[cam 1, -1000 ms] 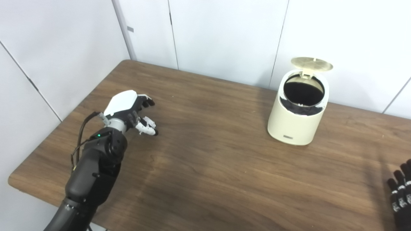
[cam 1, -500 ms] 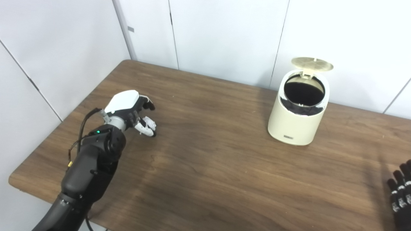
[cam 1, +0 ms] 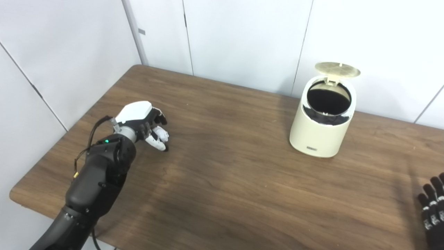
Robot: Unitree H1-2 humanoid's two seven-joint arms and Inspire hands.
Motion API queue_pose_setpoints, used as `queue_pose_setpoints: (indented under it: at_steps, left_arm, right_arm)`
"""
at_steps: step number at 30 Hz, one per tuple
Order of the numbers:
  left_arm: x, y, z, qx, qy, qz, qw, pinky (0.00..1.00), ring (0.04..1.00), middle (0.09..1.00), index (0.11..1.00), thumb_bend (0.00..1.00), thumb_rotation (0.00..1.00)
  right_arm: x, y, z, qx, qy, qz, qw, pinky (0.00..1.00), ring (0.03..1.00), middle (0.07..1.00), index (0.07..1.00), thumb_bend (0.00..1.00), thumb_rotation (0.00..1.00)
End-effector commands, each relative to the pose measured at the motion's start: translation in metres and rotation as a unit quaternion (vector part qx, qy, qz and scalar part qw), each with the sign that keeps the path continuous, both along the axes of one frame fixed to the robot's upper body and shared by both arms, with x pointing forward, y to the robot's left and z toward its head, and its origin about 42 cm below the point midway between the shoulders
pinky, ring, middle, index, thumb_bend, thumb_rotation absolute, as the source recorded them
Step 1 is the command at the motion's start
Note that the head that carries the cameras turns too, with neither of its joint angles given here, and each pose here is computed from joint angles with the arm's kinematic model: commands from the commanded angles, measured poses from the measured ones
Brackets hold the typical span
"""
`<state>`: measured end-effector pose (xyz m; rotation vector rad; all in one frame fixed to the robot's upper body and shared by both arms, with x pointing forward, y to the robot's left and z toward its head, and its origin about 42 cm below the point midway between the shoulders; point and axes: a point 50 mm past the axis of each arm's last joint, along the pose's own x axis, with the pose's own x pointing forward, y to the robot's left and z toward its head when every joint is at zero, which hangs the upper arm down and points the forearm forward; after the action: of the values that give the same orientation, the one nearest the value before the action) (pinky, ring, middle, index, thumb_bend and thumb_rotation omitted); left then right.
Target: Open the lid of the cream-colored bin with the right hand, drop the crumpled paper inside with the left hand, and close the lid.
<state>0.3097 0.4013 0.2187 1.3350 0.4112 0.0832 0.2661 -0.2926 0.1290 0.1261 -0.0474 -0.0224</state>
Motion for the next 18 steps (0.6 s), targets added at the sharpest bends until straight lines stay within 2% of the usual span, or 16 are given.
queue_pose_setpoints:
  at_steps: [1,10,16,17,18]
  left_arm:
    - [0.0088,0.0061,0.0189,0.02,-0.027,0.006,0.999,0.66,0.747,0.756,0.706,0.86,0.04]
    - [0.0097,0.0051,0.0175,-0.006,-0.037,0.015,0.999,0.64,0.695,0.722,0.695,0.85,0.0]
    - [0.0117,0.0045,0.0133,-0.016,-0.052,0.035,0.998,0.5,0.556,0.599,0.634,0.79,0.0]
    - [0.0124,0.0052,0.012,-0.015,-0.056,0.039,0.998,0.48,0.516,0.525,0.56,0.63,0.0]
    - [0.0129,0.0057,0.0111,-0.015,-0.06,0.041,0.997,0.47,0.473,0.508,0.537,0.57,0.0]
  right_arm:
    - [0.002,-0.0002,0.0087,-0.006,-0.021,0.006,1.0,0.98,0.98,0.974,0.955,0.5,1.0]
    - [0.0021,-0.0001,0.009,-0.003,-0.022,0.007,1.0,0.97,0.977,0.97,0.955,0.5,1.0]
    - [0.0025,0.0001,0.0104,0.0,-0.025,0.008,1.0,0.96,0.971,0.965,0.95,0.49,1.0]
    - [0.0024,0.0003,0.011,0.0,-0.025,0.008,1.0,0.97,0.971,0.964,0.947,0.49,1.0]
    - [0.0023,0.0004,0.0114,0.0,-0.025,0.008,1.0,0.97,0.97,0.964,0.947,0.5,1.0]
